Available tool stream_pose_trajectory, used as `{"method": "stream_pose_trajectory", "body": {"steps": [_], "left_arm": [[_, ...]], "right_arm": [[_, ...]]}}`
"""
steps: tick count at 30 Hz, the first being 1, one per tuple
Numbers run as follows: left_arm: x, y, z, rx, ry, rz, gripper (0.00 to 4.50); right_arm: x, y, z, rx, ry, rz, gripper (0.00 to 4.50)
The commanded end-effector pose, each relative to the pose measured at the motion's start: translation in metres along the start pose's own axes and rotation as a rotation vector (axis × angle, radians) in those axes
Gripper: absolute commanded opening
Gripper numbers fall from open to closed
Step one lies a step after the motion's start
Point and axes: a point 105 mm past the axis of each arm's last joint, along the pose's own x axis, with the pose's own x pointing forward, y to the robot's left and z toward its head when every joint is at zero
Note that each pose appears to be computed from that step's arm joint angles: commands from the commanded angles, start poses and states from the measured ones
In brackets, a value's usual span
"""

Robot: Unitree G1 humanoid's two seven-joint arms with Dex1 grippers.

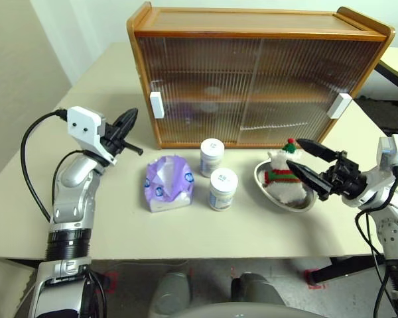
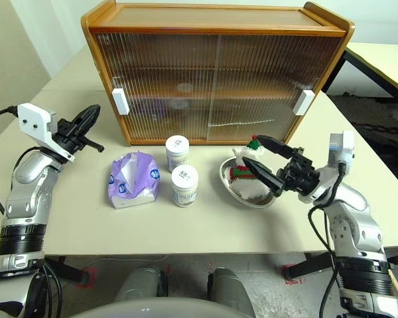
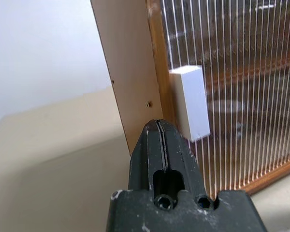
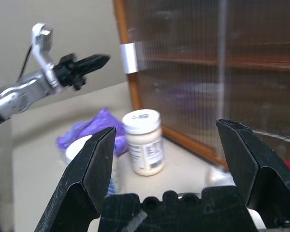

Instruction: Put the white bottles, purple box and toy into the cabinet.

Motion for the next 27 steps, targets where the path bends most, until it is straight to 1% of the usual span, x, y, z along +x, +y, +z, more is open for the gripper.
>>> {"method": "stream_pose_trajectory", "body": {"steps": [1, 11, 16, 21, 27], "left_arm": [[0.007, -0.006, 0.0, 0.008, 0.013, -0.028, 0.03], [0.027, -0.004, 0.004, 0.001, 0.008, -0.033, 0.03], [0.031, -0.017, -0.002, 0.015, 0.026, -0.099, 0.03], [0.033, -0.026, -0.005, -0.003, 0.025, -0.117, 0.03], [0.036, -0.029, -0.005, -0.018, 0.024, -0.115, 0.03]], "right_arm": [[0.006, 0.007, 0.002, 0.001, -0.002, 0.04, 4.5], [0.008, 0.007, -0.001, 0.011, -0.025, 0.032, 4.5], [0.006, 0.008, -0.005, 0.01, -0.023, 0.025, 4.5], [0.005, 0.006, -0.004, 0.019, -0.044, 0.0, 4.5], [0.007, 0.005, -0.003, 0.011, -0.045, 0.001, 4.5]]}}
